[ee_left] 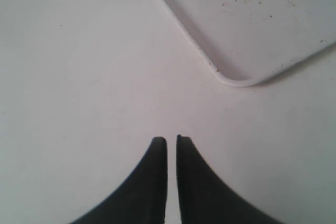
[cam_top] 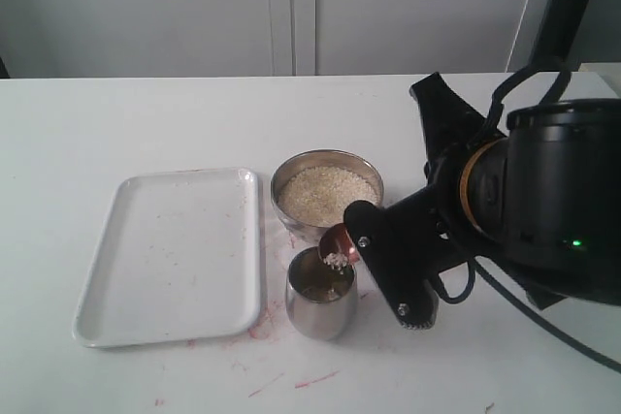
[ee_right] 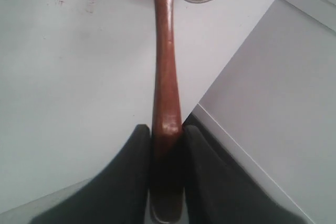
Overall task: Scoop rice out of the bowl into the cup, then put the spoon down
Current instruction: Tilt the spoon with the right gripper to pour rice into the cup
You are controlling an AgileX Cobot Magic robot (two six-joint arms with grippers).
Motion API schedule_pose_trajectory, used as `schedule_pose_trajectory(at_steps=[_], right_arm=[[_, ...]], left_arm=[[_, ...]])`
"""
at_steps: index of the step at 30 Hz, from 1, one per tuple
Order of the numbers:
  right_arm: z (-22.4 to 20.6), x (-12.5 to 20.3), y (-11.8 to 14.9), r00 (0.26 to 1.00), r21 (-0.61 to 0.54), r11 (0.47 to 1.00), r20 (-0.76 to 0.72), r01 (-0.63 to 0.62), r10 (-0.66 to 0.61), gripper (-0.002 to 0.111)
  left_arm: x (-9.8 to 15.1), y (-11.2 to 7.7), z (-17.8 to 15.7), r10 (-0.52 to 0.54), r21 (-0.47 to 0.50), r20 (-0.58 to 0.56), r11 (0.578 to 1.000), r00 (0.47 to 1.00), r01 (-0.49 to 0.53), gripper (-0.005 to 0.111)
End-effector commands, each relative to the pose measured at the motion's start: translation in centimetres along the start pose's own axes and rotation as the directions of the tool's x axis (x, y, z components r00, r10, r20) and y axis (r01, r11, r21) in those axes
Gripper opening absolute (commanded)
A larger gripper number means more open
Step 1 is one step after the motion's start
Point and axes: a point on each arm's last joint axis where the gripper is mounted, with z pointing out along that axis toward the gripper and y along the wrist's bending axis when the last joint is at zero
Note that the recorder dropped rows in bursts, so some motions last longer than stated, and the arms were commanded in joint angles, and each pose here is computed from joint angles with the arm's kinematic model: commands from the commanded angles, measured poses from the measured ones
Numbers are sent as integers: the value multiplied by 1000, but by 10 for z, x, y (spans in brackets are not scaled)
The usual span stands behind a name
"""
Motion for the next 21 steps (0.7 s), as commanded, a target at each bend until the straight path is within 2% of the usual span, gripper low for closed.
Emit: schedule_pose_trajectory(at_steps=[1,9,21], right_arm=[[0,0,-2,1000,19,999,-6,28,-28,0],[-6,-7,-4,997,60,995,-1,74,-74,0],[-7,-9,-2,997,50,996,4,70,-71,0]], left_arm=[[7,-2,1,-4,17,-54,1000,999,5,14],[7,-2,1,-4,17,-54,1000,999,5,14],[7,-2,1,-4,17,-54,1000,999,5,14]])
